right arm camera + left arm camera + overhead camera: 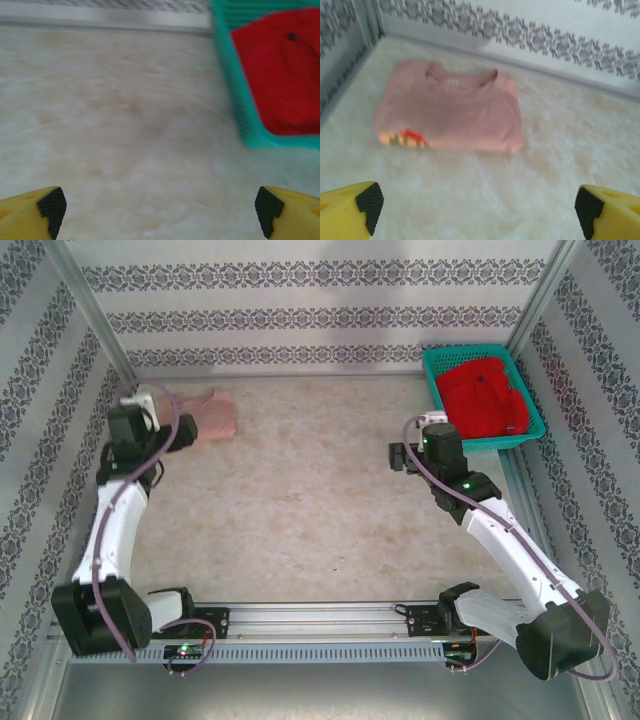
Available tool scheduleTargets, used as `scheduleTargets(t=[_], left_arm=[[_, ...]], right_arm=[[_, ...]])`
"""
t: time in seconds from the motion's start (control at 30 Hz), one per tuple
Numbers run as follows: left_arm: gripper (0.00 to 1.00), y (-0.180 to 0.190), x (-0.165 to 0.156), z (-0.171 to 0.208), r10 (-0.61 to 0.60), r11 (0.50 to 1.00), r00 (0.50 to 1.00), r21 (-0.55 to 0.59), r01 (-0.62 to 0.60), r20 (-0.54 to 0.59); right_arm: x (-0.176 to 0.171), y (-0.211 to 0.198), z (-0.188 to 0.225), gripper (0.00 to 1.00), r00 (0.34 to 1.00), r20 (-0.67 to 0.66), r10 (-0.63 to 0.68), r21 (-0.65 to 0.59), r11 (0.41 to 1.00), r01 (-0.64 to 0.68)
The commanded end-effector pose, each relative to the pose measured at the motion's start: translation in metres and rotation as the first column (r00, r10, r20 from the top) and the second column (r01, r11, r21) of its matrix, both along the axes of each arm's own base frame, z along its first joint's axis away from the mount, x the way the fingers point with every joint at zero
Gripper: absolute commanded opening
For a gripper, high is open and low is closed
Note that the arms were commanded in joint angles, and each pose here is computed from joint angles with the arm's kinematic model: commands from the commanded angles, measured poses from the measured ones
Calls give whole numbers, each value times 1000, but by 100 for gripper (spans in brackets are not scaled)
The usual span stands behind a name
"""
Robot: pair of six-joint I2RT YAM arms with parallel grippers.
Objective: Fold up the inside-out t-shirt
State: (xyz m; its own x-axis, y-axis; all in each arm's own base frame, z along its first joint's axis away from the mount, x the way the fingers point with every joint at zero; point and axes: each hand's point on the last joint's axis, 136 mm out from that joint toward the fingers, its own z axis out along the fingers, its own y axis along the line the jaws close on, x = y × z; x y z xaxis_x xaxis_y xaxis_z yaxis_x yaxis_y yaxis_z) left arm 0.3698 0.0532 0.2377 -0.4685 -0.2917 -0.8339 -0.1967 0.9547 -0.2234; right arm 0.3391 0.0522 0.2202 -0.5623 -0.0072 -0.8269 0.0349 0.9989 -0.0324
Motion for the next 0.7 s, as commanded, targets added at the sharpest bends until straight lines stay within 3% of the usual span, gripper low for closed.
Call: scheduleTargets(t=[0.0, 0.13, 0.3, 0.47, 0.67], left_arm=[[100, -7, -13, -18, 41, 997, 996, -73, -35, 84], [100, 10, -27, -57, 160, 986, 981, -63, -154, 109], [100, 6, -5, -97, 85, 995, 990, 33, -89, 112], [100, -6, 17, -112, -2, 990, 991, 142, -17, 132], [100, -13, 20, -131, -44, 989, 991, 148, 26, 124]], right_arm=[[-5, -52, -21, 98, 977, 7, -212, -28, 977, 212], [-6, -79, -49, 98, 957, 110, -268, -65, 959, 276], [-4, -92, -71, 98, 933, 242, -265, -81, 953, 292], [3, -84, -80, 98, 927, 310, -210, -44, 971, 235], [24, -65, -84, 98, 925, 366, -103, -26, 992, 121]])
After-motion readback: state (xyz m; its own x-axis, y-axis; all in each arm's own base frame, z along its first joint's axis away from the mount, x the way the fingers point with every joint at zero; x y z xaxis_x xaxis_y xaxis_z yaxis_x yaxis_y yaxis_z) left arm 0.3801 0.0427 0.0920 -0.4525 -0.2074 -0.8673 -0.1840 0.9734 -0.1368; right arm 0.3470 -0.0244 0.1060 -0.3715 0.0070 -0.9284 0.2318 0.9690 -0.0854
